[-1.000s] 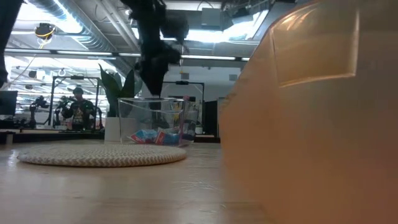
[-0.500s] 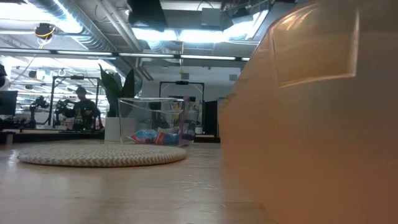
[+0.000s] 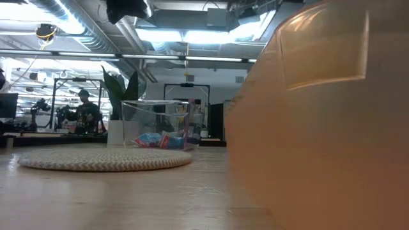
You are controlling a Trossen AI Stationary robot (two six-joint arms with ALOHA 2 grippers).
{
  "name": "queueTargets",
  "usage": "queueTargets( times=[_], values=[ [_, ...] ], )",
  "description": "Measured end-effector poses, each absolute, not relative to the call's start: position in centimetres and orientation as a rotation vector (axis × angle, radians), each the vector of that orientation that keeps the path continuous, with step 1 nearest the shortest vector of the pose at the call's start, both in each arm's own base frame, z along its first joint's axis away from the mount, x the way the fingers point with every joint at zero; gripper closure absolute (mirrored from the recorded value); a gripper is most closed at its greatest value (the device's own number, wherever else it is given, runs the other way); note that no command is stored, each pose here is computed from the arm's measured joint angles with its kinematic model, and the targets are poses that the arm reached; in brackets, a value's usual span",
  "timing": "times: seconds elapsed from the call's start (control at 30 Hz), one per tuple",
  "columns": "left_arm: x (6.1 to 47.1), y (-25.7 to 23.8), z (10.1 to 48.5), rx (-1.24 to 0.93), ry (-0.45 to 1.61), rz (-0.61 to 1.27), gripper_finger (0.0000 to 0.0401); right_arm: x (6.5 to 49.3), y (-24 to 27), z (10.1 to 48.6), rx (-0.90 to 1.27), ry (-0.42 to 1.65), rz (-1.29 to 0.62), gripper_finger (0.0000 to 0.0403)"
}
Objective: Pick and place Granola Bars by type
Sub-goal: Put the blue granola bar into the red bin
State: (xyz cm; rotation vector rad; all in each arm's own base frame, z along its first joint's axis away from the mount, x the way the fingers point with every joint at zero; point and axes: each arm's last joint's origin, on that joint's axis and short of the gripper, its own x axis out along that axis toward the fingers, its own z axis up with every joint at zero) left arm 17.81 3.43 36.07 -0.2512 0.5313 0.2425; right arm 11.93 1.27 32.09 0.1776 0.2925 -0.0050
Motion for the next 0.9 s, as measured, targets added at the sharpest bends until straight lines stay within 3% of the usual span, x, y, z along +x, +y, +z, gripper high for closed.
queueTargets(
  times=[0.17, 0.5, 0.9],
  values=[
    [15.2, 3.1, 34.2, -0.248, 0.404, 0.113, 0.0290, 12.4, 1.1, 32.2, 0.187, 0.273, -0.083, 0.0162],
    [9.8, 3.1, 29.6, -0.312, 0.192, 0.197, 0.0295, 14.6, 1.0, 31.6, 0.156, 0.292, -0.222, 0.0162],
    [10.8, 3.6, 21.5, -0.404, -0.087, 0.157, 0.0313, 16.7, 1.3, 30.5, 0.141, 0.366, -0.207, 0.0162]
  ],
)
